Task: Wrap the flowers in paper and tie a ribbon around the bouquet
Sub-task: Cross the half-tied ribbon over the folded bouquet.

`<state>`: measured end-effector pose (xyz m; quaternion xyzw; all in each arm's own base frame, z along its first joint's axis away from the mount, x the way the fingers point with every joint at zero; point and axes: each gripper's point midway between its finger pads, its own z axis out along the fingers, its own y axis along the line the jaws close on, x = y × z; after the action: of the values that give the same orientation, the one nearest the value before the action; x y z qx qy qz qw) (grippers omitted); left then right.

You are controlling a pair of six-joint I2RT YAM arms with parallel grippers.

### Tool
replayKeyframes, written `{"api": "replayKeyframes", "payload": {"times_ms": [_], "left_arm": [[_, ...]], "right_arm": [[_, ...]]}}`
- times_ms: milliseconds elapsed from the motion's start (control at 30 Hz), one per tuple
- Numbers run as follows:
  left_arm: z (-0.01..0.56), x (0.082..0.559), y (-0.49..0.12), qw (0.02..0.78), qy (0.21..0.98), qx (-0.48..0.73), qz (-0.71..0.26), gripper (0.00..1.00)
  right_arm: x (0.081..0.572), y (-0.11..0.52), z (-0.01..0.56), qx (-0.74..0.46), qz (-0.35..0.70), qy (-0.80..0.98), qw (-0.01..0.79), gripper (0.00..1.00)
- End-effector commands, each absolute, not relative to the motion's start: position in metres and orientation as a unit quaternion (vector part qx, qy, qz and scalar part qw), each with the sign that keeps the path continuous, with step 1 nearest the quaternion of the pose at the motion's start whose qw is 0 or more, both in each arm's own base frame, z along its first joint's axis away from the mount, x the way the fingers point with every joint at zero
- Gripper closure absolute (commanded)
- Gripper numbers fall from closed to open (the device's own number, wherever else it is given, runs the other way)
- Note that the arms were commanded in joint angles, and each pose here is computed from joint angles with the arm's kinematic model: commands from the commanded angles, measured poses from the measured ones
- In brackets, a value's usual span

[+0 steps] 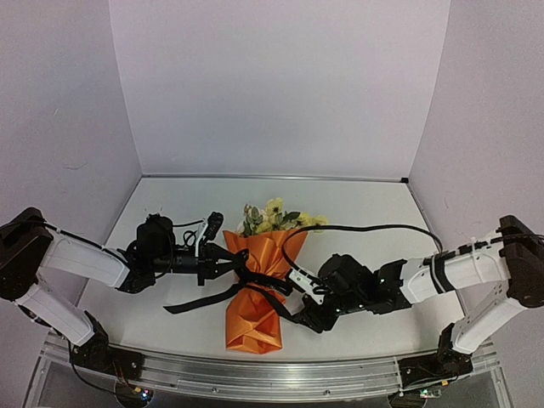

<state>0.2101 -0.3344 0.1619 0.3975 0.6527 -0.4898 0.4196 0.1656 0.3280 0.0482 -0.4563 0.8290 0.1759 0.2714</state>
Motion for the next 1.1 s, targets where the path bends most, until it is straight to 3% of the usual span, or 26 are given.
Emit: {"api": "replayKeyframes", "payload": {"times_ms": [0, 100, 267, 333, 733, 1067], "left_arm": [[0.18, 0.212, -0.336, 0.443, 0.632, 0.398, -0.496, 1.0], [0.18, 0.212, -0.336, 0.442, 0.634, 0.398, -0.494, 1.0], [0.181, 0.214, -0.337, 0.441, 0.635, 0.4, -0.492, 1.0], [0.18, 0.214, -0.338, 0.44, 0.636, 0.4, -0.492, 1.0], [0.18, 0.216, -0.34, 0.437, 0.639, 0.401, -0.49, 1.0], [0.178, 0.217, -0.34, 0.432, 0.644, 0.4, -0.489, 1.0]], "right_arm": [[0.183, 0.378, 0.069, -0.472, 0.232, 0.764, 0.372, 0.37], [0.186, 0.385, 0.067, -0.468, 0.233, 0.767, 0.371, 0.39], [0.186, 0.386, 0.064, -0.444, 0.246, 0.782, 0.362, 0.59], [0.18, 0.385, 0.067, -0.435, 0.261, 0.785, 0.355, 0.62], [0.159, 0.383, 0.078, -0.468, 0.259, 0.767, 0.354, 0.49], [0.168, 0.399, 0.073, -0.446, 0.255, 0.786, 0.343, 0.53]]}}
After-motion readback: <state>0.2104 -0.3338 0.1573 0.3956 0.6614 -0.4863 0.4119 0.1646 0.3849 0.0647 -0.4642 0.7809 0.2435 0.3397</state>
